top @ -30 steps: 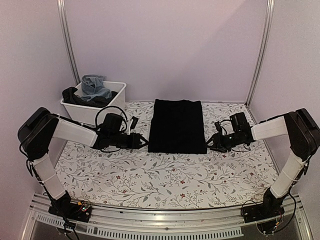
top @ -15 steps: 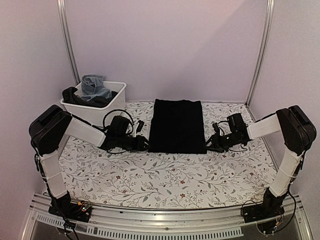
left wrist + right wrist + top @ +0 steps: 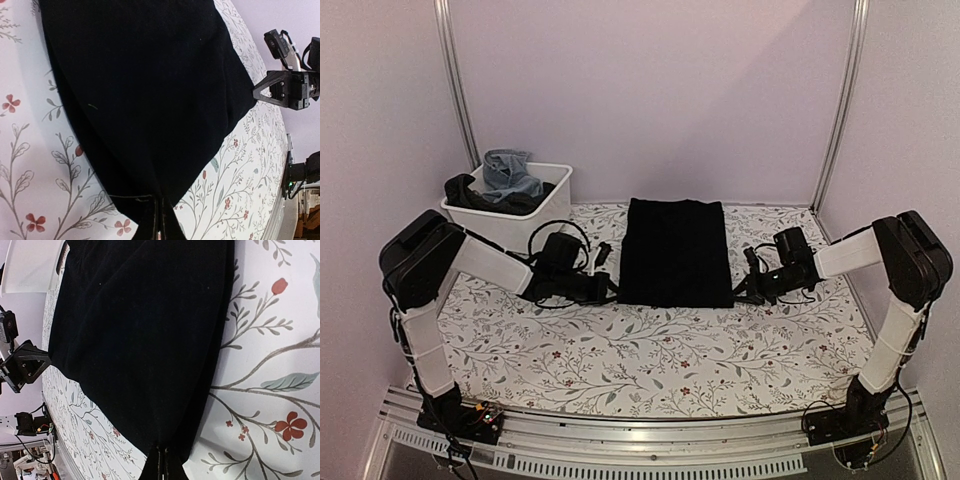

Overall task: Fold and stack the mixed laundry pile
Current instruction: Move the 2/3-rectangle-folded T-shirt to the center of the board.

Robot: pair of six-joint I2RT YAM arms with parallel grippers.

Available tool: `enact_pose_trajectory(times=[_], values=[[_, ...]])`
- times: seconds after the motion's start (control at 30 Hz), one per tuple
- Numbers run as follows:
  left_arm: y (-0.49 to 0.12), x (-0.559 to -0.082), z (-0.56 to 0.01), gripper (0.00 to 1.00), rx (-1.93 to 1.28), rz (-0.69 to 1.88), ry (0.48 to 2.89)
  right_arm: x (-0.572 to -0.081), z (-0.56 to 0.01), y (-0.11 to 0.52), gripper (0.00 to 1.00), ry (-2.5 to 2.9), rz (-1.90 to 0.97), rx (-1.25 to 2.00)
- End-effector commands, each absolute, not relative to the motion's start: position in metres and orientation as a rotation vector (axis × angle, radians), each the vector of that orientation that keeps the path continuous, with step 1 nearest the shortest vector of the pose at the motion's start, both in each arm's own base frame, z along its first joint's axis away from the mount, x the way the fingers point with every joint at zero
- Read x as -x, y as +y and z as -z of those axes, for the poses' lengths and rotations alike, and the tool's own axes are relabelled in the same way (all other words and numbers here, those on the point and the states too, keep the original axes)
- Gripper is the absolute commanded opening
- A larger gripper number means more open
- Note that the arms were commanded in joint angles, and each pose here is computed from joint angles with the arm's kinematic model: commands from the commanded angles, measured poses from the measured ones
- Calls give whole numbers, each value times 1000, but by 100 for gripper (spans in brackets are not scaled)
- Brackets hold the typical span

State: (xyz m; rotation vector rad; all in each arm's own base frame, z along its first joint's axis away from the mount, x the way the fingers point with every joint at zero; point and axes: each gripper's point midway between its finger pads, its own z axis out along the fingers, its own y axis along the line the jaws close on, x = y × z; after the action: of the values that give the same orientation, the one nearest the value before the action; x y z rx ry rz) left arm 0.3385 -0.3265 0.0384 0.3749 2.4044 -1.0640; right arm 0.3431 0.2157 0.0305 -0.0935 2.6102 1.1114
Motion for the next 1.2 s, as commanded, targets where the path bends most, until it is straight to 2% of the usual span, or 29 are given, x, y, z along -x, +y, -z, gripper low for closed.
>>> enact_pose_trajectory(times=[0.0, 0.2, 0.57, 0.77, 1.03, 1.07, 1.13, 1.17], values=[[-326, -329, -58, 0, -401, 1077, 2377, -335, -42, 211, 0, 2623, -1072, 112], [-318, -297, -54, 0, -403, 1068, 2448, -302, -37, 203, 0, 2690, -1069, 109], [-318, -200, -10, 0, -449, 1023, 2636, -196, 1, 213, 0, 2879, -1096, 195], [-314, -159, 1, 0, -451, 983, 2703, -164, 6, 200, 0, 2934, -1074, 156], [-301, -144, -12, 0, -430, 966, 2680, -148, -15, 194, 0, 2920, -1086, 145], [-302, -143, -15, 0, -446, 955, 2673, -147, -18, 195, 2, 2918, -1102, 150], [-300, -141, -21, 15, -459, 945, 2661, -147, -23, 196, 28, 2913, -1110, 157], [-299, -140, -25, 21, -459, 956, 2647, -148, -25, 196, 35, 2904, -1104, 154]])
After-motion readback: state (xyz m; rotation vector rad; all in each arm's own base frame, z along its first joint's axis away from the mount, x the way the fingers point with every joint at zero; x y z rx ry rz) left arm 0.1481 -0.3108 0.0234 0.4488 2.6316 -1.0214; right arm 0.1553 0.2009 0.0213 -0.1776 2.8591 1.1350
